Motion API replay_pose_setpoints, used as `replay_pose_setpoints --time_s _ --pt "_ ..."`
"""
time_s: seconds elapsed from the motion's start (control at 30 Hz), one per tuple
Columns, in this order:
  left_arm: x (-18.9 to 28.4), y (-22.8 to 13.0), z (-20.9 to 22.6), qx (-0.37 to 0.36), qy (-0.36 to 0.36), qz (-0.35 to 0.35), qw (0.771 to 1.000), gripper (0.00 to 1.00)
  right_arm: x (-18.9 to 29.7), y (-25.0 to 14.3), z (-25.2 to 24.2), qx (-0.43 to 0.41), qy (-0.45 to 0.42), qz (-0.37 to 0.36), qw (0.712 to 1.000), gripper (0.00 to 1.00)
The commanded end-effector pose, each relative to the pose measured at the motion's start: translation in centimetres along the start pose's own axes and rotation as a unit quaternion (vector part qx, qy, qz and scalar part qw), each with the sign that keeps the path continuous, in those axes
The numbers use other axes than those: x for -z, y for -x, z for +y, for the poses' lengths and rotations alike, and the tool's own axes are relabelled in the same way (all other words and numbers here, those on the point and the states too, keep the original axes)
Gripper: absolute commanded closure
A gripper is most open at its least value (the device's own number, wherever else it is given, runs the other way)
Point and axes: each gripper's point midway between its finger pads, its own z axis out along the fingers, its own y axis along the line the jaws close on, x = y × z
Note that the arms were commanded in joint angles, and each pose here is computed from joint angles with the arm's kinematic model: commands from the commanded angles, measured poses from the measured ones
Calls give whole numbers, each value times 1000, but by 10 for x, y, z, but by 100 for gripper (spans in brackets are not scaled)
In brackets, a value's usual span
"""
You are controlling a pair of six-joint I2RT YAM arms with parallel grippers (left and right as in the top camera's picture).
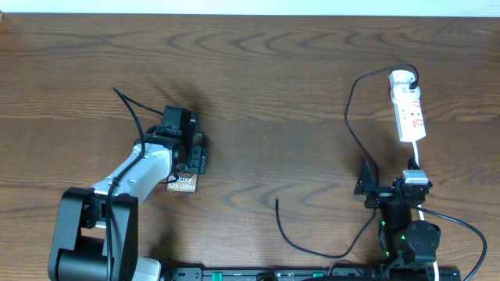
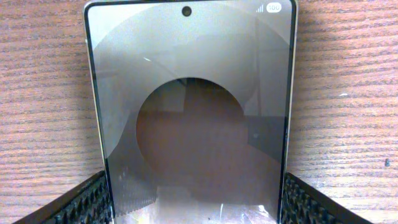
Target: Plug charger to phone and switch on socket
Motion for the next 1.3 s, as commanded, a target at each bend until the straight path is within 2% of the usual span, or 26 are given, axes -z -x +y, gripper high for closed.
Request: replay_pose_setpoints --time_s 0.0,0.7,0.73,1.1,1.27 --pt "-7 -14 2 -3 6 21 1000 24 0 -1 3 -6 5 1 1000 1" --pt "-7 -13 2 -3 6 19 1000 27 0 -1 3 -6 5 1 1000 1" --pt "-7 -13 2 -3 6 19 1000 31 0 -1 3 -6 5 1 1000 1" --pt "-7 -13 2 -3 6 19 1000 38 0 -1 3 -6 5 1 1000 1" --pt "-7 -12 2 -3 6 18 1000 52 0 -1 3 -6 5 1 1000 1"
